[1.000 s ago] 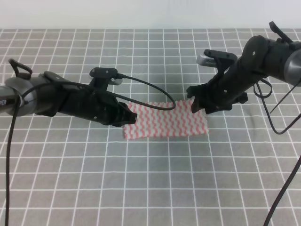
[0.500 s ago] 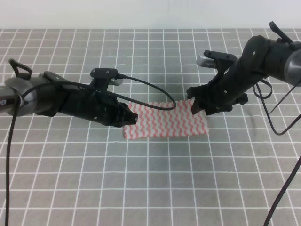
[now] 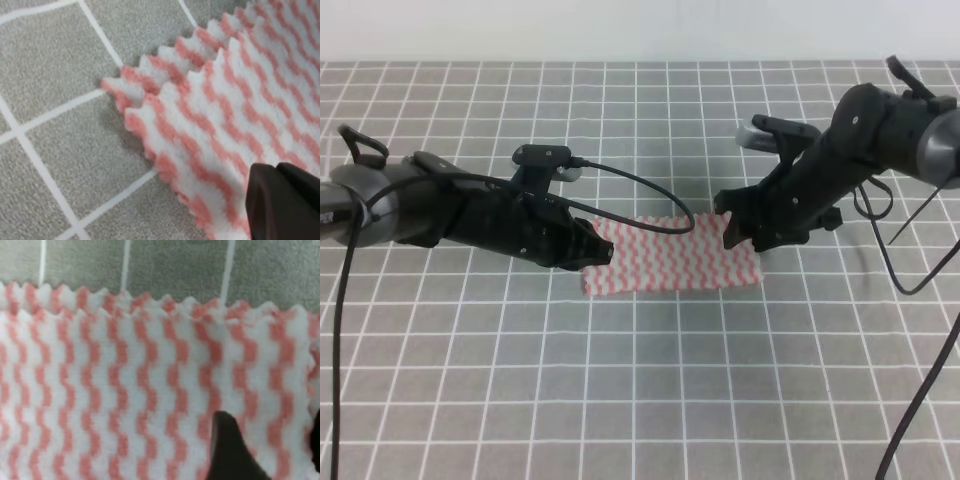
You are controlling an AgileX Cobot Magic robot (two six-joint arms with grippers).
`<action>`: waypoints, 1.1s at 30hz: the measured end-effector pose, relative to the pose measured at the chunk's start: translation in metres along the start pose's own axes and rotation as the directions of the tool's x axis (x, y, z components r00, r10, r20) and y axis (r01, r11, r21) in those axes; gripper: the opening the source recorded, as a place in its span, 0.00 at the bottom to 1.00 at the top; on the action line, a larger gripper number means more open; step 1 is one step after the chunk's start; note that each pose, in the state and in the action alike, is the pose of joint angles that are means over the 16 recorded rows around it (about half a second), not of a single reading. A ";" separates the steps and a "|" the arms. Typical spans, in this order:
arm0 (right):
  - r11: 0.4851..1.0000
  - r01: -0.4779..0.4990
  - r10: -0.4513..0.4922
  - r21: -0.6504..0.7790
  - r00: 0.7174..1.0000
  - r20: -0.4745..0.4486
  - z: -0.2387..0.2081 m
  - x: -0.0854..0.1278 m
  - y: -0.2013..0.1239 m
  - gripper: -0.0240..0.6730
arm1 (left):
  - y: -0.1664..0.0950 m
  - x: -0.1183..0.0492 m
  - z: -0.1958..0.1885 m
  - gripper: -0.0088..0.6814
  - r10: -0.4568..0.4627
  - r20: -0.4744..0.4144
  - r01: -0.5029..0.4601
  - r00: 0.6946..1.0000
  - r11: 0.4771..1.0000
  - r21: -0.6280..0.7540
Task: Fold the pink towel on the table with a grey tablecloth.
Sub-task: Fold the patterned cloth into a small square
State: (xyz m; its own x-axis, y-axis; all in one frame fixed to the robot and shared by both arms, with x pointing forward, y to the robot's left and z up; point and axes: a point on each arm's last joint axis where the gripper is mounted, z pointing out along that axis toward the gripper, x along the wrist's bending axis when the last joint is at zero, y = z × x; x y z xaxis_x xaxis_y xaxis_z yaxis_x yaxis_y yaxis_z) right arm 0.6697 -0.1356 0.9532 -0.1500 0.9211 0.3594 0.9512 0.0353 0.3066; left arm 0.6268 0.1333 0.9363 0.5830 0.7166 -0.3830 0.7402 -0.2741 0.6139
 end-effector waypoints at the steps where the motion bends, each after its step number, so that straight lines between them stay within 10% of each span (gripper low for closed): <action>1: 1.000 -0.002 0.002 0.000 1.000 0.000 0.000 -0.001 0.000 0.48 | 0.000 0.000 0.000 0.01 0.000 0.000 0.000 1.000 1.000 0.001; 33: 0.998 -0.055 0.056 0.023 0.998 -0.032 0.008 -0.006 0.000 0.39 | 0.000 0.000 0.000 0.01 0.002 0.003 -0.002 1.000 1.000 0.003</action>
State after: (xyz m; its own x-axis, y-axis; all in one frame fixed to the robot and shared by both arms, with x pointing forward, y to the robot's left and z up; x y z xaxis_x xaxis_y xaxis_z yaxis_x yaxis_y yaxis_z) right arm 0.6729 -0.1380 0.9437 -0.1052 0.9088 0.4038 0.9639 -0.0067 0.2660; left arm 0.6264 0.1333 0.9362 0.5859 0.7138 -0.3837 0.7399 -0.2781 0.6125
